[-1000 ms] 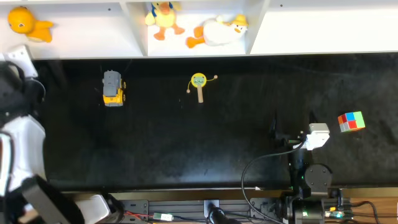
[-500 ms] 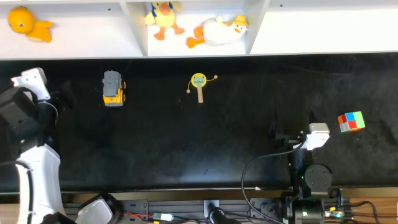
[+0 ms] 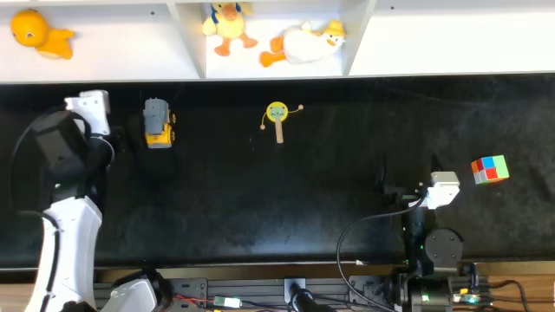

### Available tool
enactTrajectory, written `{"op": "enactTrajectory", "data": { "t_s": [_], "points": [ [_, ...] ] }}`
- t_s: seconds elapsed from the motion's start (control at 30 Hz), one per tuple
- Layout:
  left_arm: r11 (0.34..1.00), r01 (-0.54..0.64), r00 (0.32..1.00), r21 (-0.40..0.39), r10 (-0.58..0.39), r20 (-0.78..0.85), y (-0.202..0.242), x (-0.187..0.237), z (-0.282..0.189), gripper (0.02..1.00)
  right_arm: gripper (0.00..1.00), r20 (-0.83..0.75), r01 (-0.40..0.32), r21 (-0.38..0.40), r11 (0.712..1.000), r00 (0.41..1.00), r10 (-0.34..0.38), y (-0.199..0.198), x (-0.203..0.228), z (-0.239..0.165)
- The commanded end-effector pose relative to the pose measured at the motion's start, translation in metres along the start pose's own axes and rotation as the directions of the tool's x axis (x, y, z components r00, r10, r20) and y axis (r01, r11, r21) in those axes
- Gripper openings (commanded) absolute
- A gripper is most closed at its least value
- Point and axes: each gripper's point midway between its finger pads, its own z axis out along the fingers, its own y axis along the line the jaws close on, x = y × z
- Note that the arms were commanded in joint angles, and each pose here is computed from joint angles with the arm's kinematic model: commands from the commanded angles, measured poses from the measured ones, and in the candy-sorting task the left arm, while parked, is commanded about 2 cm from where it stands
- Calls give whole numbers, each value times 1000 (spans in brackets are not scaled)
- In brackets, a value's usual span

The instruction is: Store Toys

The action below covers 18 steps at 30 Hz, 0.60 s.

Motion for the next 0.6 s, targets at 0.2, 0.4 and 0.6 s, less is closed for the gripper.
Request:
{"op": "enactTrajectory", "data": {
  "t_s": [0.2, 0.4, 0.6],
  "points": [
    [999, 4, 1000, 33, -3, -28, -14, 12, -26, 987, 996, -1, -8, -1, 1000, 1000, 8, 0, 4, 0],
    [998, 15, 998, 65, -11, -66, -22, 30, -27, 996, 996, -1, -8, -1, 1000, 1000, 8, -1, 4, 0],
    [993, -31, 996, 116, 40, -79, -43, 42, -19, 998, 993, -1, -8, -1, 1000, 1000, 8, 0, 4, 0]
  ]
}}
